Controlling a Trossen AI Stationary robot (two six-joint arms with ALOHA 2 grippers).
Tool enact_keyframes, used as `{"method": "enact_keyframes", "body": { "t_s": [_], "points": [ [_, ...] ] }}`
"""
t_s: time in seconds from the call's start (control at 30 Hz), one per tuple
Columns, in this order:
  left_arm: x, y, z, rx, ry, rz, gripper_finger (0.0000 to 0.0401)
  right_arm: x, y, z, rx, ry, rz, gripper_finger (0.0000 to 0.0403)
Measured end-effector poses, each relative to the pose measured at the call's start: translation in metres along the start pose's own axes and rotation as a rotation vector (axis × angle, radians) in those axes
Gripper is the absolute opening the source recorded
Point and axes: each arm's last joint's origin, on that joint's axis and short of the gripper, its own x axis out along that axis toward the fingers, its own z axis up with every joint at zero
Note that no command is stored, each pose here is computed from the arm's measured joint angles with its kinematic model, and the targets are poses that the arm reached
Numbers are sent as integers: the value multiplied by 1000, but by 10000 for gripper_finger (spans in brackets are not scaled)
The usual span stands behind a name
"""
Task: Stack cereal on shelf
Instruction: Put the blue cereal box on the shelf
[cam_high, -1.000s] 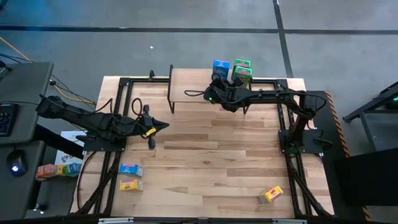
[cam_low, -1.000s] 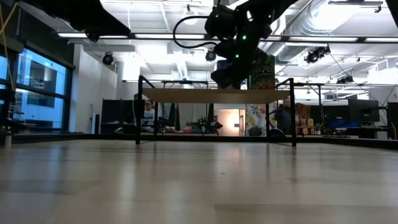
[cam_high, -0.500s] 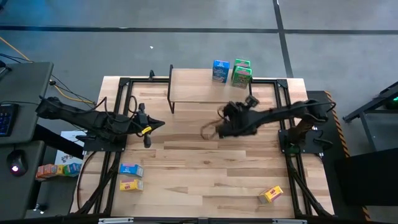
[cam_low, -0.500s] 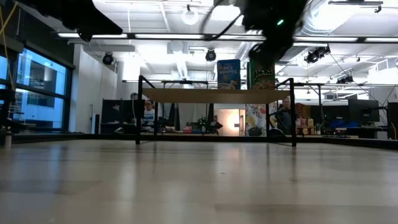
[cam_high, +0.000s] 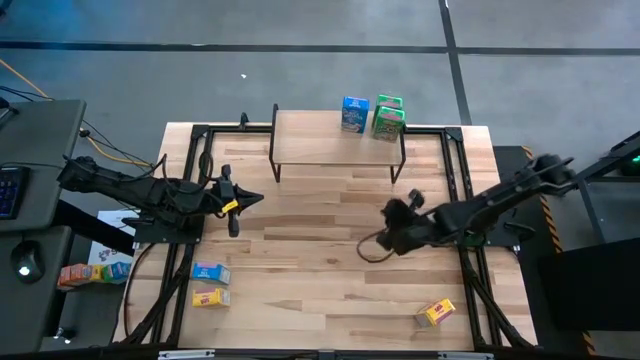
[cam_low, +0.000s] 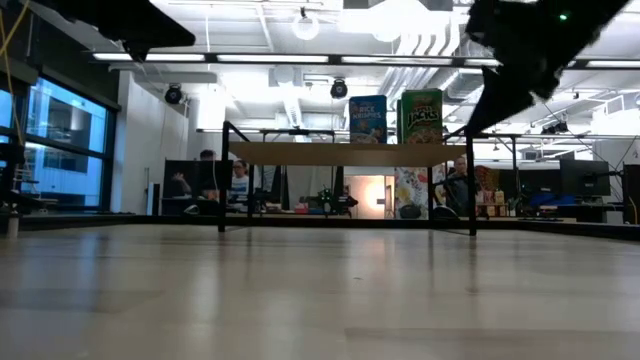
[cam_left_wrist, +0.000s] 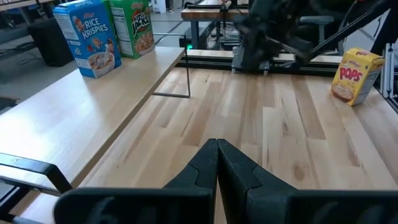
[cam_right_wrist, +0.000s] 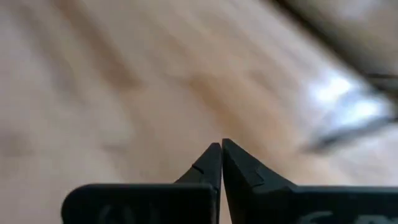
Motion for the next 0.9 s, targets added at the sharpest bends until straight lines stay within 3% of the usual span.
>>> {"method": "enact_keyframes", "body": {
  "t_s": [0.17, 0.27, 0.37, 0.5, 0.67, 0.9],
  "points": [
    [0, 0, 3, 11, -24, -2, 0, 10, 7, -9, 34, -344, 483, 0],
    [0, -1, 2, 23, -22, -16, 0, 9, 1, -2, 27, -621, 657, 0],
    [1, -2, 2, 42, -17, -48, 0, 7, -7, 9, 13, -810, 670, 0],
    [2, -2, 2, 42, -14, -47, 0, 5, -12, 30, -35, -921, 603, 0],
    [2, -2, 2, 35, -14, -46, 0, 9, -15, 46, -54, -907, 545, 0],
    [2, -2, 2, 15, -12, -46, 0, 14, -15, 46, -68, -840, 533, 0]
  ]
}}
